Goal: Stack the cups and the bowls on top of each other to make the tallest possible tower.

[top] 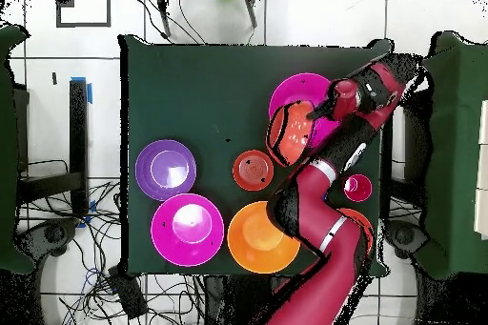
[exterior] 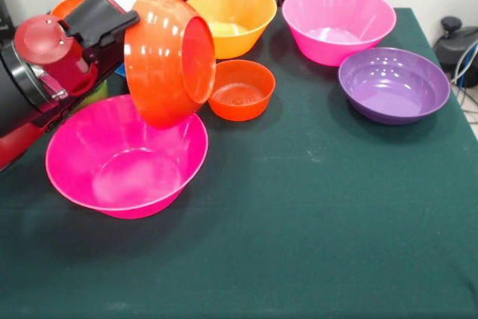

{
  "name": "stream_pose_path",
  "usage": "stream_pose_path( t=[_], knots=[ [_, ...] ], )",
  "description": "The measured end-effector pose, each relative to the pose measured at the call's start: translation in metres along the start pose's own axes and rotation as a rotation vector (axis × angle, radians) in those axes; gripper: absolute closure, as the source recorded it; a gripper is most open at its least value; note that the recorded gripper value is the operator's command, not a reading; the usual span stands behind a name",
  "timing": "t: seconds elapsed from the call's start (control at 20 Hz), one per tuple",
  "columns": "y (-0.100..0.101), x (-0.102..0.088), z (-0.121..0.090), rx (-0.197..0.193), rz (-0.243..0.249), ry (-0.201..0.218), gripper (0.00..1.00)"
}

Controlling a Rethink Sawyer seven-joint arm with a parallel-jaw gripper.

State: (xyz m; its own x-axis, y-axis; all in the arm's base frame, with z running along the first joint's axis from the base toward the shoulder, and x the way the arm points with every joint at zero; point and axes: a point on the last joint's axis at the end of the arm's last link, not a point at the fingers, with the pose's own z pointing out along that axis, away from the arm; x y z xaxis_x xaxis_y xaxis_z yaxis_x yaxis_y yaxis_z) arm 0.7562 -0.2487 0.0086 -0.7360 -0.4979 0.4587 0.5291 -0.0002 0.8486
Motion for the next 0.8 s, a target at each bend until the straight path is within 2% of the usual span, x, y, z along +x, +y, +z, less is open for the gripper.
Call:
stream_pose_path(
  t=[0.2, 0.4, 0.55, 0.8],
  knots=[
    [-0.004, -0.006, -0.003, 0.012, -0.059, -0.055, 1.0],
    [-0.009, -0.016, -0.009, 0.032, -0.143, -0.163, 1.0],
    [-0.011, -0.022, -0.014, 0.045, -0.175, -0.232, 1.0],
    [-0.012, -0.028, -0.021, 0.054, -0.194, -0.319, 1.0]
  ],
)
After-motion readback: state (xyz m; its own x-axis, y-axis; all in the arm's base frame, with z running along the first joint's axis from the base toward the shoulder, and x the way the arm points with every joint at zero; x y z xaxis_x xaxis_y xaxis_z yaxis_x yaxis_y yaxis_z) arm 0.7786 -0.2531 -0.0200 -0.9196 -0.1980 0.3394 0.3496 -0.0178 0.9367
